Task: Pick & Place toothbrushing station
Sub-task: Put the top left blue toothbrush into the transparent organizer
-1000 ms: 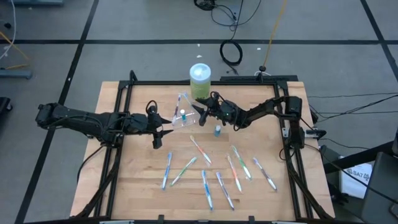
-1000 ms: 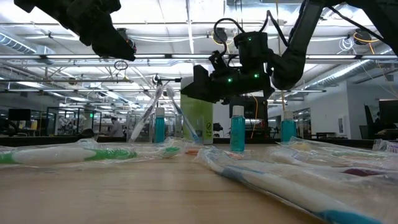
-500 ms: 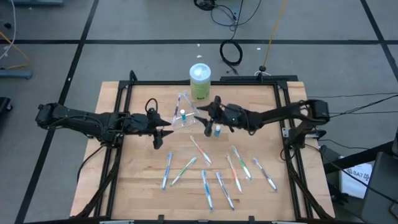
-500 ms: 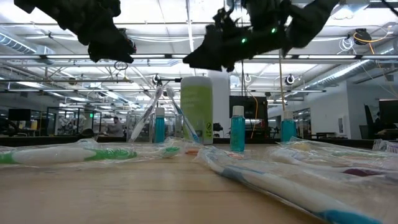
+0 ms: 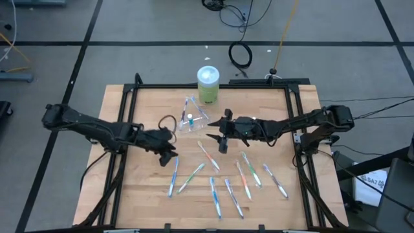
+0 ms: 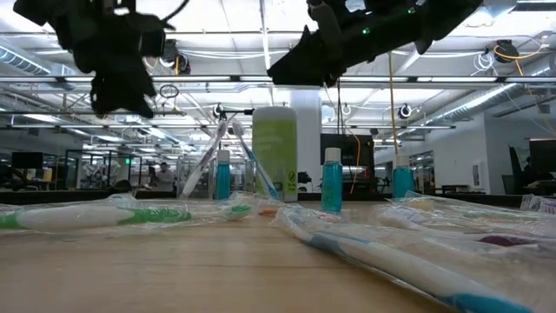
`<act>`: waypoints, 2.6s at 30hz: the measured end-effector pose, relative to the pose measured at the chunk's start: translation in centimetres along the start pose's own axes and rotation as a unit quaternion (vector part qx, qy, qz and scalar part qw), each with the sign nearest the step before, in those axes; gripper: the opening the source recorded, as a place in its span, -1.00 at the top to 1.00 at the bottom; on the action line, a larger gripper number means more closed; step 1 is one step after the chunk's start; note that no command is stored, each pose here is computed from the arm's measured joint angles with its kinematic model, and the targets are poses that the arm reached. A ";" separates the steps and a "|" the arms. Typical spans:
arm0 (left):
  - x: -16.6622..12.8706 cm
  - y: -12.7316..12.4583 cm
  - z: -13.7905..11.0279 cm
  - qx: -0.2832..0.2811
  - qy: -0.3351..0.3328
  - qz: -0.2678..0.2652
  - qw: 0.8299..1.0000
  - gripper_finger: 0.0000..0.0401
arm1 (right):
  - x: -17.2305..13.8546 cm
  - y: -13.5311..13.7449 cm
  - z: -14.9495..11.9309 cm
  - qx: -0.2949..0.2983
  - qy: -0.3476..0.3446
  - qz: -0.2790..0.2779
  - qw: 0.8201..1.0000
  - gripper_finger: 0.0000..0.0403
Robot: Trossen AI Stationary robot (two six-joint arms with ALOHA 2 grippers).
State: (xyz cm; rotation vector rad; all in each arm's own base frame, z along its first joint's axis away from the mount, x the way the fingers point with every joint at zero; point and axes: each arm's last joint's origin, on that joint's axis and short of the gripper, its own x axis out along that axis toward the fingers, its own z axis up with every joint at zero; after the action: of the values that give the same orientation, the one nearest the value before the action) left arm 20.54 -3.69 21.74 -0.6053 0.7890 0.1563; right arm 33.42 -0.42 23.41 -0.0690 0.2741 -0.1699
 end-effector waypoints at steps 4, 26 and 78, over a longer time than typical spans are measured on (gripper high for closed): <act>2.2 -0.2 -1.2 -0.013 0.047 0.028 0.998 0.07 | 0.0 -0.1 0.1 0.002 -0.004 -0.002 1.000 0.03; 9.3 0.5 -4.1 -0.094 0.127 0.109 0.981 0.07 | 0.0 -0.1 0.1 -0.001 -0.006 -0.003 1.000 0.03; -2.7 2.8 8.7 0.098 -0.422 0.271 0.860 0.98 | 0.1 -0.8 0.6 -0.016 -0.035 -0.015 0.999 0.03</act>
State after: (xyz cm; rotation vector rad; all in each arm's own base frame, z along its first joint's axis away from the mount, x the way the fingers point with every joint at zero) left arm 23.10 3.79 27.12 -0.0605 0.0856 0.7943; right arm 33.60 -1.18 24.07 -0.1104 0.2068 -0.1925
